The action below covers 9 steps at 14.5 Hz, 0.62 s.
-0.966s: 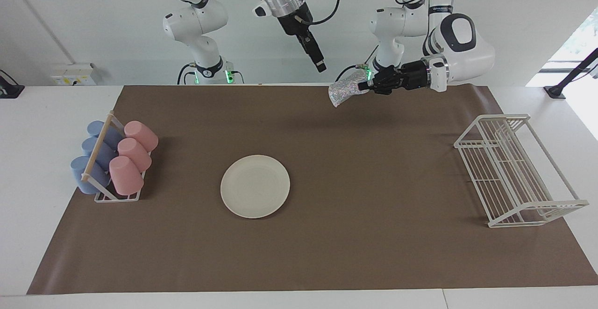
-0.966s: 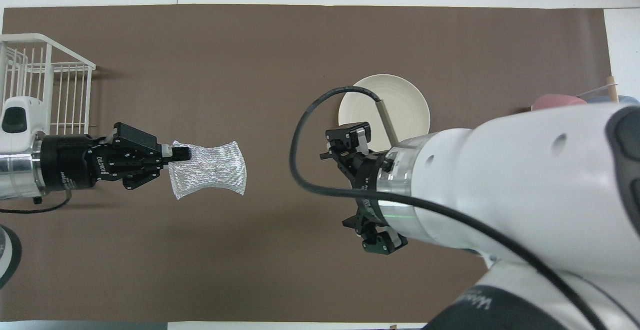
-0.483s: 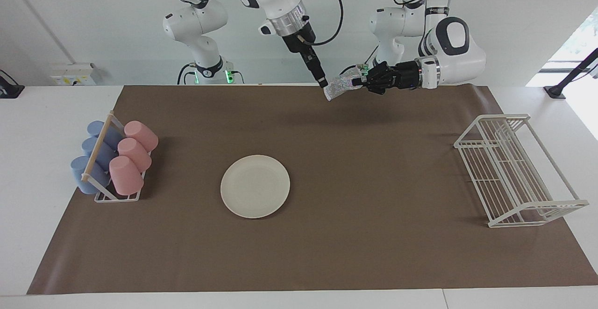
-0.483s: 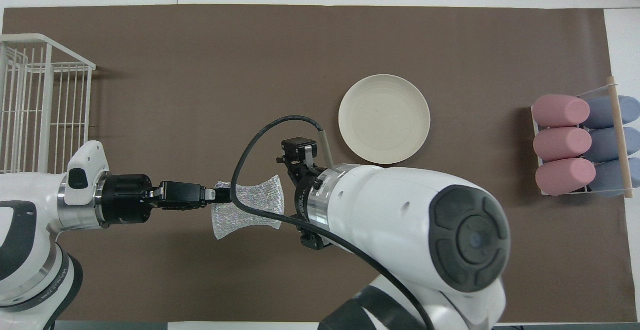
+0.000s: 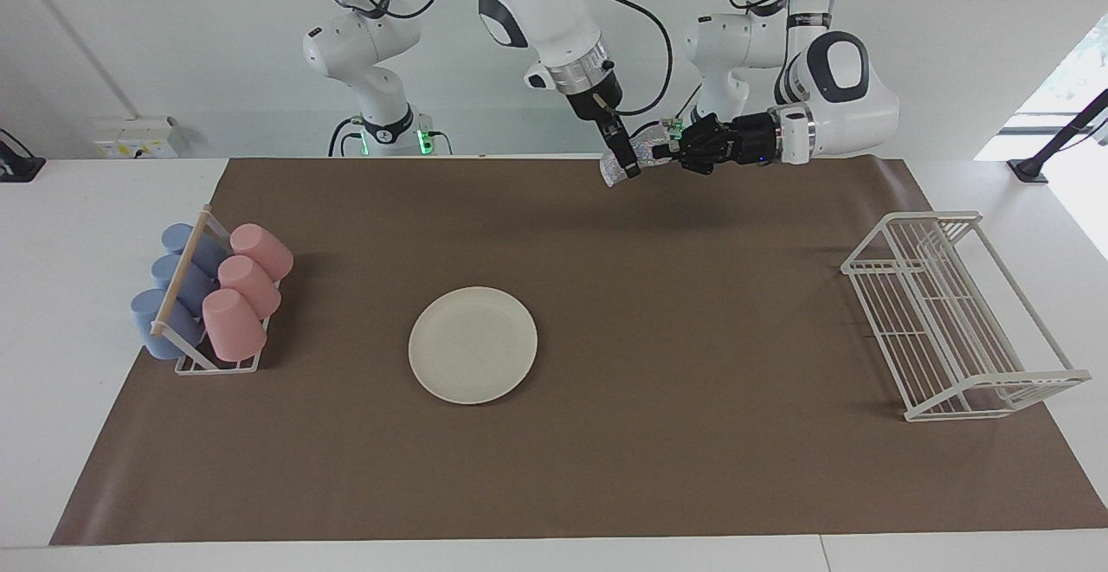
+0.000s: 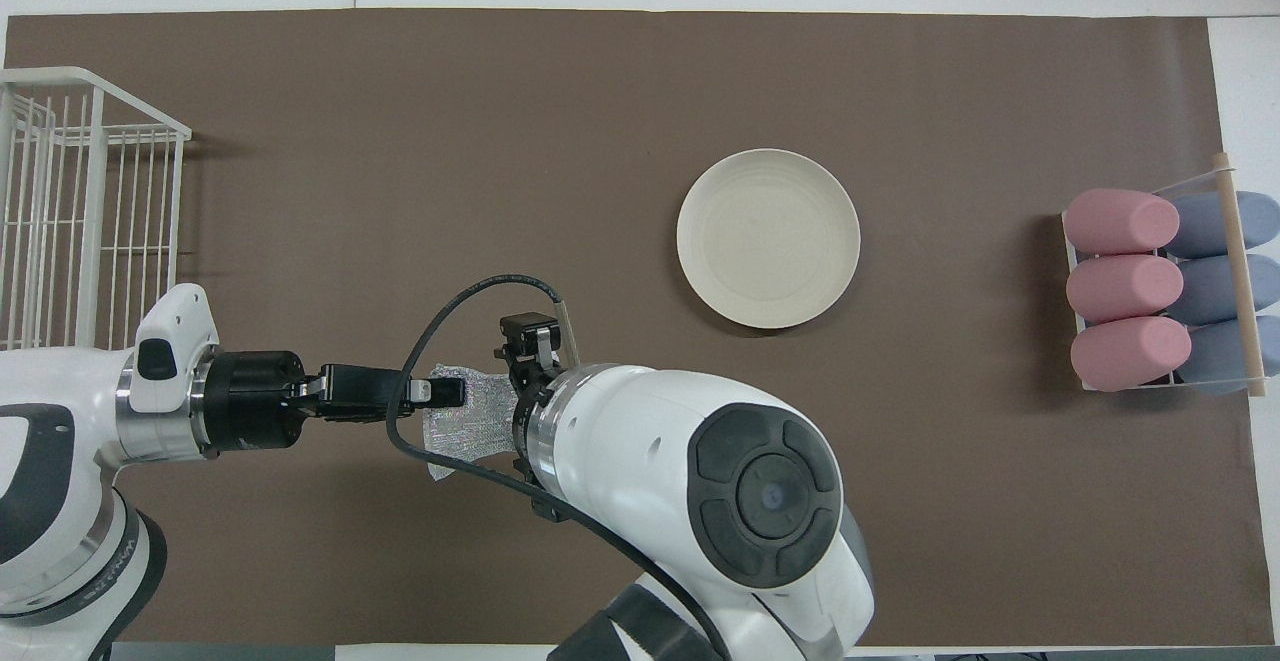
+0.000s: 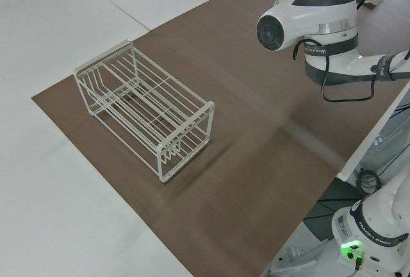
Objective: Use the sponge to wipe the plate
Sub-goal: 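Grasp the scrubber with the right gripper from the left gripper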
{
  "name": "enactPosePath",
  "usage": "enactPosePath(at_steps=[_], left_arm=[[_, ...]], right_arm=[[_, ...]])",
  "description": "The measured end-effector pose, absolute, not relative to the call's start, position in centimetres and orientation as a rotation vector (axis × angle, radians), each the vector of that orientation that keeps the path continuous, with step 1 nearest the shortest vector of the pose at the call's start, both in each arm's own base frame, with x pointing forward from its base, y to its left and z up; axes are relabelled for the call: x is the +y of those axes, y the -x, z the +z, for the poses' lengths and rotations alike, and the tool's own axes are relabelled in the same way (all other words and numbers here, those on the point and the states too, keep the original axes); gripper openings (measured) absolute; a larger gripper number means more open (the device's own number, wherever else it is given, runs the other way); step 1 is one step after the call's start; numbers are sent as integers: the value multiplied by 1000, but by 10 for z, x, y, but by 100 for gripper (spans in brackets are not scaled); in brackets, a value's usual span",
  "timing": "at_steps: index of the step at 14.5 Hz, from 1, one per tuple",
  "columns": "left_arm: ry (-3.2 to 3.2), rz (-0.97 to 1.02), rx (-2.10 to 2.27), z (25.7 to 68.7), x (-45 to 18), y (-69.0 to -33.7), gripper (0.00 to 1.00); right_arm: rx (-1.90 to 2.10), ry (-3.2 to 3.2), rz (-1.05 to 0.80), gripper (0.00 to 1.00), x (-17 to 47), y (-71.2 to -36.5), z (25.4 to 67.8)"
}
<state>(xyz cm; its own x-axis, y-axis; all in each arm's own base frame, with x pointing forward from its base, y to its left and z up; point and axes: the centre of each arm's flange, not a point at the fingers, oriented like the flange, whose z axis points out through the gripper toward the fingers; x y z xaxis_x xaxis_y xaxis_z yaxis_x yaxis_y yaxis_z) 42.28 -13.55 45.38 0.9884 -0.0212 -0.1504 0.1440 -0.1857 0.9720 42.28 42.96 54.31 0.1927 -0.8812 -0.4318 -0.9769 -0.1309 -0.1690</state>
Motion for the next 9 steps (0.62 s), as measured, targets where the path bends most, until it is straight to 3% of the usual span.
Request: enactPosePath(at_steps=[7, 9], left_arm=[[-1752, -146, 90, 455, -135, -422, 4], [-1752, -147, 90, 454, -135, -422, 4]], right_arm=[[1761, 2052, 326, 100, 431, -420, 543], [1759, 2062, 326, 82, 431, -419, 539]])
